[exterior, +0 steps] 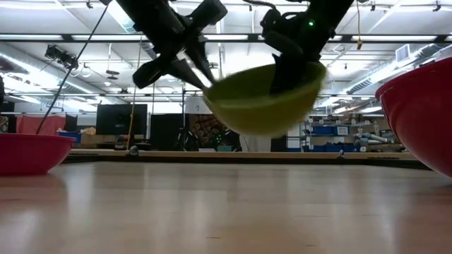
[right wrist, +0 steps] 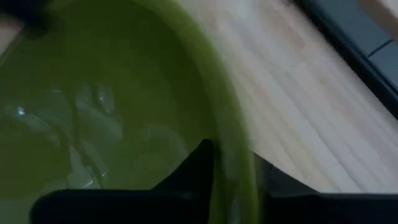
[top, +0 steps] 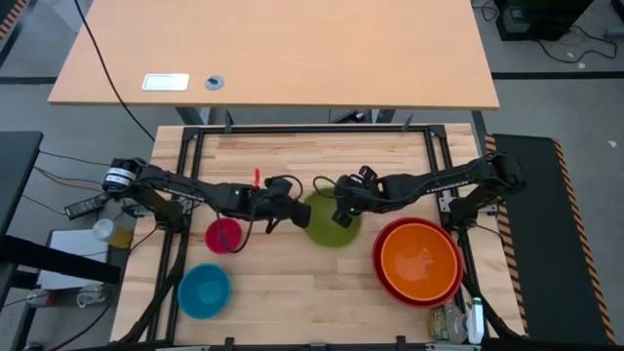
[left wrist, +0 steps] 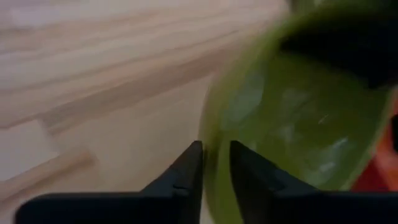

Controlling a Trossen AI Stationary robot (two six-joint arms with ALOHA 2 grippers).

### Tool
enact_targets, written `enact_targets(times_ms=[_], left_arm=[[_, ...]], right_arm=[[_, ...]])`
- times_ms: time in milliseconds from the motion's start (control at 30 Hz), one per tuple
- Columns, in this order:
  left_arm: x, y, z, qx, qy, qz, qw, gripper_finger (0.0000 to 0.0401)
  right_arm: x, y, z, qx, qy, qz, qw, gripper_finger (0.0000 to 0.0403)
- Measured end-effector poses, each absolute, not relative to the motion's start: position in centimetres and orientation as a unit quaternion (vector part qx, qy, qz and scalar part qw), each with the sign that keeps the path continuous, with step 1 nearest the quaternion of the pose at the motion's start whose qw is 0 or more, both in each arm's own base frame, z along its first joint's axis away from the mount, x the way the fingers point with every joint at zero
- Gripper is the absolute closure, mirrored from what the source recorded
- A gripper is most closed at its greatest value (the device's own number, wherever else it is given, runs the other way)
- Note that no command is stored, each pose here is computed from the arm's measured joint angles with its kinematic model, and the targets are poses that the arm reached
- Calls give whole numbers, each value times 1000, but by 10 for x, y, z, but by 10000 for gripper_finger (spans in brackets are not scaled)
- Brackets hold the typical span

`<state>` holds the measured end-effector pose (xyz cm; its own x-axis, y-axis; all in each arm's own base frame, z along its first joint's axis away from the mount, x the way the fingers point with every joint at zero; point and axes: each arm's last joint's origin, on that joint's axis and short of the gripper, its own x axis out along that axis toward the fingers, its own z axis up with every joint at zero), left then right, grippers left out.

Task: Nest bowls inside each other
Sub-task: Stack the green bowl on top of the orange bowl

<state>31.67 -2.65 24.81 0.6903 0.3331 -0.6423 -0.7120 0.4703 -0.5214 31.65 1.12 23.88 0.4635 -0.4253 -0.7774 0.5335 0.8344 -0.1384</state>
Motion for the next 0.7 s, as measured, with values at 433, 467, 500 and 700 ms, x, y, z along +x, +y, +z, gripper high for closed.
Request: enact_targets(times_ms=[433, 467, 500, 700], left_arm=[[324, -24, 256, -395, 227, 258, 852, 102], [324, -23, 255, -395, 229, 259, 851, 95], [323, -22, 255, -395, 233, 259, 850, 91], [323, -20, 255, -397, 233, 260, 849, 86]], right_arm=[[312, -4, 236, 61, 462, -297, 834, 345], [312, -4, 236, 60, 463, -295, 834, 343], [312, -4, 236, 60, 464, -292, 834, 341], [312, -2, 239, 64, 478, -263, 835, 347]])
